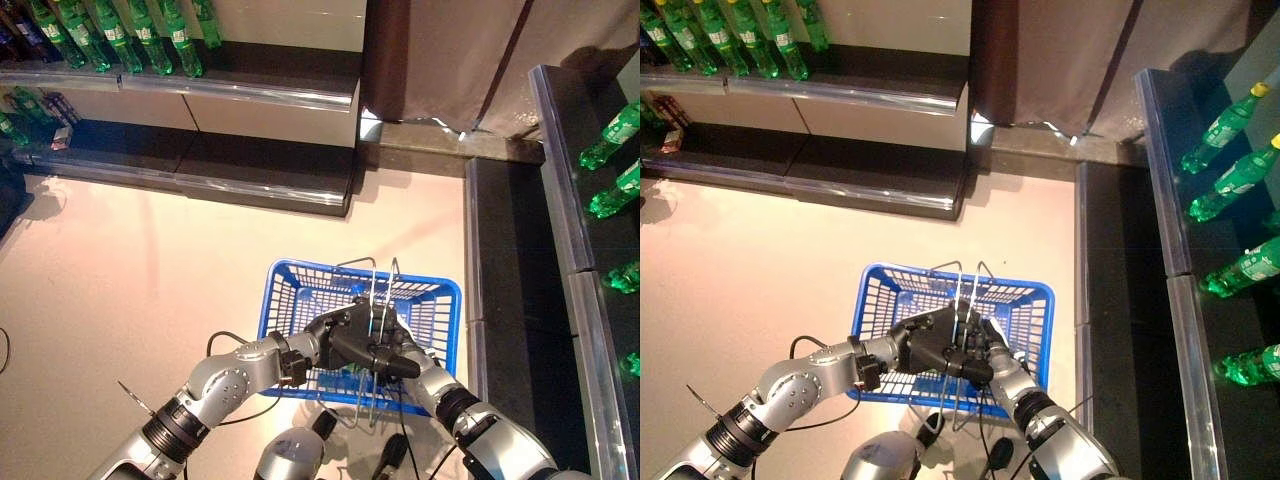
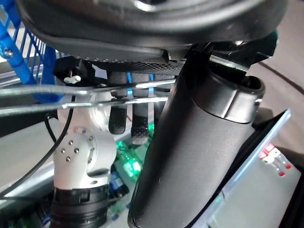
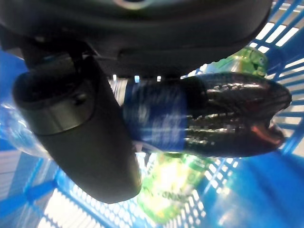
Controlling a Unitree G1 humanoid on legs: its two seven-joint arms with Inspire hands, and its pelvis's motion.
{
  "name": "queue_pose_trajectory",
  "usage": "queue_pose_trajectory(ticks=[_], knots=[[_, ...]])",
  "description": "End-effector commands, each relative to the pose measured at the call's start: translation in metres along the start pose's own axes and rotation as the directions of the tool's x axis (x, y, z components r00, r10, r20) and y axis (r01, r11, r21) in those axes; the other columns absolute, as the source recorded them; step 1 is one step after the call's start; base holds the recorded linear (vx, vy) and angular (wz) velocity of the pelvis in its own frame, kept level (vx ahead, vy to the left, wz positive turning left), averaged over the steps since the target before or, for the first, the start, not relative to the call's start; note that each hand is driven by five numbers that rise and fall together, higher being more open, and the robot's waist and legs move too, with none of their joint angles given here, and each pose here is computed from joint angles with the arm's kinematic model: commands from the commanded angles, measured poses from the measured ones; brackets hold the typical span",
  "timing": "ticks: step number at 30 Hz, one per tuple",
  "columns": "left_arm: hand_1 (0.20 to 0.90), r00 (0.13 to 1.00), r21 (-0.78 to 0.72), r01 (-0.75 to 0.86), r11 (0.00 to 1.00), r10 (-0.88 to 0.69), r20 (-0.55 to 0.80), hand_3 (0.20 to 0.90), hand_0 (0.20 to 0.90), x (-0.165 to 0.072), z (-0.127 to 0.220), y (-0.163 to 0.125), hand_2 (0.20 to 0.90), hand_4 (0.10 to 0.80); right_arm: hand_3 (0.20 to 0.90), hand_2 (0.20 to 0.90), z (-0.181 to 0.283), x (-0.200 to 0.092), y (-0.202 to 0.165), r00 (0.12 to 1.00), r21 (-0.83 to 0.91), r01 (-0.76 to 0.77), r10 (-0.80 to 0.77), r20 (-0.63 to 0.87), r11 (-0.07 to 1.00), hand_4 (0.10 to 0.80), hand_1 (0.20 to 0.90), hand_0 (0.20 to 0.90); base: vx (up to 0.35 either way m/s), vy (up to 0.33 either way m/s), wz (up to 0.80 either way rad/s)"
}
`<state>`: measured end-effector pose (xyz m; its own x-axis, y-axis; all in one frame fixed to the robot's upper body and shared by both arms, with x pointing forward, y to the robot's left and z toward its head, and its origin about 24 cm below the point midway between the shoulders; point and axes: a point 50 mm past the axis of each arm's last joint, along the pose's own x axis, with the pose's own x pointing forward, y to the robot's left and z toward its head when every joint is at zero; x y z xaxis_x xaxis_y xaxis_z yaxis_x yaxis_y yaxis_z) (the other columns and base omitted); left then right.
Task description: Pick up the drink and place into the basket.
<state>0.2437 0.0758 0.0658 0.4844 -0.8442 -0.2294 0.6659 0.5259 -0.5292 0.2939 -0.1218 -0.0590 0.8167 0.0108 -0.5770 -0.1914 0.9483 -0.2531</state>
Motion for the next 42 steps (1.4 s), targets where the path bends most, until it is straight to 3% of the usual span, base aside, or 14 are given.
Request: queue_pose_trajectory(ticks=[1, 7, 11, 16, 23, 28, 35, 42], knots=[[0.3, 0.725, 0.092, 0.525, 0.846, -0.501, 0.473, 0.2, 0.3, 0.015, 0.084, -0.1, 0.3, 0.1, 0.9, 0.9, 0.045, 0.001, 0.021, 0.982, -0.034, -0.031, 0.037, 0.183, 0.999, 0.8, 0.9, 0.9, 0.0, 0.0, 0.0], [0.3, 0.751, 0.013, 0.289, 0.957, -0.235, 0.618, 0.2, 0.3, -0.006, 0.095, -0.055, 0.3, 0.1, 0.9, 0.9, 0.059, -0.007, 0.01, 0.96, 0.058, -0.047, 0.029, 0.279, 0.997, 0.8, 0.9, 0.9, 0.0, 0.0, 0.0], [0.3, 0.681, -0.092, 0.007, 0.996, 0.062, 0.73, 0.2, 0.3, -0.05, 0.092, 0.003, 0.3, 0.1, 0.9, 0.9, 0.064, -0.031, -0.003, 0.913, 0.125, -0.073, 0.016, 0.408, 0.989, 0.8, 0.9, 0.9, -0.023, -0.009, -0.07], [0.3, 0.606, -0.172, -0.197, 0.965, 0.258, 0.752, 0.2, 0.3, -0.084, 0.072, 0.042, 0.3, 0.1, 0.9, 0.9, 0.069, -0.054, -0.026, 0.847, 0.14, -0.098, 0.009, 0.532, 0.985, 0.8, 0.9, 0.9, -0.047, -0.028, -0.17], [0.3, 0.439, -0.404, -0.35, 0.845, 0.529, 0.727, 0.2, 0.3, -0.11, 0.045, 0.088, 0.3, 0.1, 0.9, 0.9, 0.077, -0.074, -0.054, 0.765, 0.192, -0.187, 0.02, 0.644, 0.963, 0.8, 0.9, 0.9, -0.032, -0.025, -0.34], [0.3, 0.287, -0.544, -0.463, 0.699, 0.7, 0.654, 0.2, 0.3, -0.127, 0.011, 0.114, 0.3, 0.1, 0.9, 0.9, 0.068, -0.084, -0.068, 0.728, 0.288, -0.248, -0.018, 0.685, 0.925, 0.8, 0.9, 0.9, -0.015, -0.016, -0.25], [0.3, 0.157, -0.716, -0.454, 0.529, 0.839, 0.521, 0.2, 0.3, -0.145, -0.035, 0.132, 0.3, 0.1, 0.9, 0.9, 0.018, -0.079, -0.075, 0.824, 0.507, -0.18, -0.152, 0.546, 0.843, 0.8, 0.9, 0.9, -0.01, 0.001, -0.19], [0.3, 0.077, -0.81, -0.433, 0.396, 0.911, 0.404, 0.2, 0.3, -0.154, -0.069, 0.138, 0.3, 0.1, 0.9, 0.9, -0.02, -0.074, -0.081, 0.889, 0.58, -0.08, -0.205, 0.409, 0.811, 0.8, 0.9, 0.9, 0.004, 0.003, -0.25]])
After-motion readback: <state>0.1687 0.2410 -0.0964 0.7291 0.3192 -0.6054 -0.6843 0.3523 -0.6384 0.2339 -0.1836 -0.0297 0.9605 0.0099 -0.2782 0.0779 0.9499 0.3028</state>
